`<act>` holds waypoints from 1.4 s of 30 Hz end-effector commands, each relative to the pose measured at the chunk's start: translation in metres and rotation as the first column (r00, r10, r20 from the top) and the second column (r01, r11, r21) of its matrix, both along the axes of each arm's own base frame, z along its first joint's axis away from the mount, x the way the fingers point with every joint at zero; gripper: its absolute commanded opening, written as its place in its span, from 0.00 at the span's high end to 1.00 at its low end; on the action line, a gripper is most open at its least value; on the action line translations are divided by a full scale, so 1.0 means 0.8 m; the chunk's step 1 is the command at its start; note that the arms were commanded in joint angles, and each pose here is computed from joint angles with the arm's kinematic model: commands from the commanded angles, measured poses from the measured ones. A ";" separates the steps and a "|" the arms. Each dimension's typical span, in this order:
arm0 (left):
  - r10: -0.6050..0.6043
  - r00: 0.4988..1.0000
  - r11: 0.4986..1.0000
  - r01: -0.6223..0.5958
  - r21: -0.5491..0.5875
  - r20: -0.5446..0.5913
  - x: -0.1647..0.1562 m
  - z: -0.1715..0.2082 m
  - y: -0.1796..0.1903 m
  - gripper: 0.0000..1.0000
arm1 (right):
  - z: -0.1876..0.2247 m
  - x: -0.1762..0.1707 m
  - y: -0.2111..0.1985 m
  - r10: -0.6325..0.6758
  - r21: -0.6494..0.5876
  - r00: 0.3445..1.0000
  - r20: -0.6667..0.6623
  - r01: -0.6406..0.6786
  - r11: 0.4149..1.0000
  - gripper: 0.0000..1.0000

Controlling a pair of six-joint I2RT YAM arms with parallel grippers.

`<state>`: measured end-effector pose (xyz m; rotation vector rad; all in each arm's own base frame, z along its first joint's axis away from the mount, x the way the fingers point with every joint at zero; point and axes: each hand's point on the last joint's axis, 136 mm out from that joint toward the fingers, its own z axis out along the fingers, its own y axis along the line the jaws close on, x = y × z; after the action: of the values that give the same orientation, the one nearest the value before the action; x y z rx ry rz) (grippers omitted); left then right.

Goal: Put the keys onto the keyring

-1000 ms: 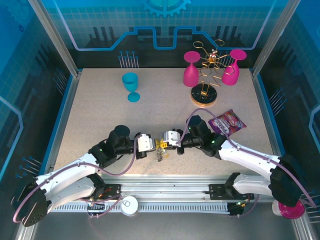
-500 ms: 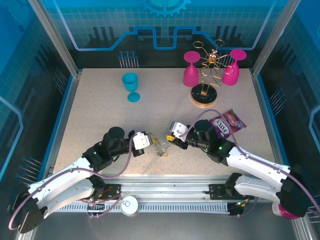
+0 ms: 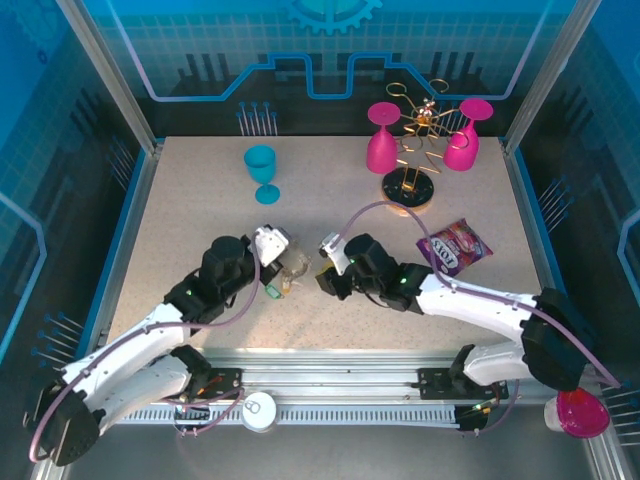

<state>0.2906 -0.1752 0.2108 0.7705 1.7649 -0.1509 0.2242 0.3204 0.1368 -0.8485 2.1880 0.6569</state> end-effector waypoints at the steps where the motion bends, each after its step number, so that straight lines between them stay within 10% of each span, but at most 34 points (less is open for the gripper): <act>1: 0.059 0.997 0.989 -0.051 -0.141 0.048 0.029 0.048 0.004 1.00 | -0.027 -0.017 0.009 -0.063 -0.032 0.994 -0.084 0.060 0.998 0.73; 9: 0.114 0.993 0.983 -0.110 -0.146 0.015 0.055 0.037 0.008 1.00 | -0.062 -0.034 0.047 -0.079 0.001 0.991 -0.108 0.079 0.997 0.69; 13: 0.146 0.989 0.983 -0.144 -0.117 0.006 0.059 0.029 0.015 1.00 | -0.066 -0.030 0.076 0.062 0.003 0.993 0.100 -0.063 0.998 0.64; 17: 0.135 0.991 0.985 -0.134 -0.105 0.002 0.055 0.026 0.015 1.00 | -0.076 -0.040 0.099 0.391 -0.231 0.808 0.441 -0.319 0.919 0.62; 23: 0.148 0.989 0.983 -0.149 -0.107 -0.016 0.057 0.021 0.017 1.00 | -0.122 -0.038 0.116 0.634 -0.504 0.586 0.505 -0.397 0.767 0.63; 42: 0.131 0.991 0.984 -0.133 -0.116 -0.025 0.057 0.019 0.012 1.00 | -0.152 -0.007 0.115 0.642 -0.521 0.669 0.375 -0.421 0.743 0.67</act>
<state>0.3287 -0.1640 0.2011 0.6008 1.8589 -0.1565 0.2181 0.4171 0.0287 -1.6687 1.4782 0.1577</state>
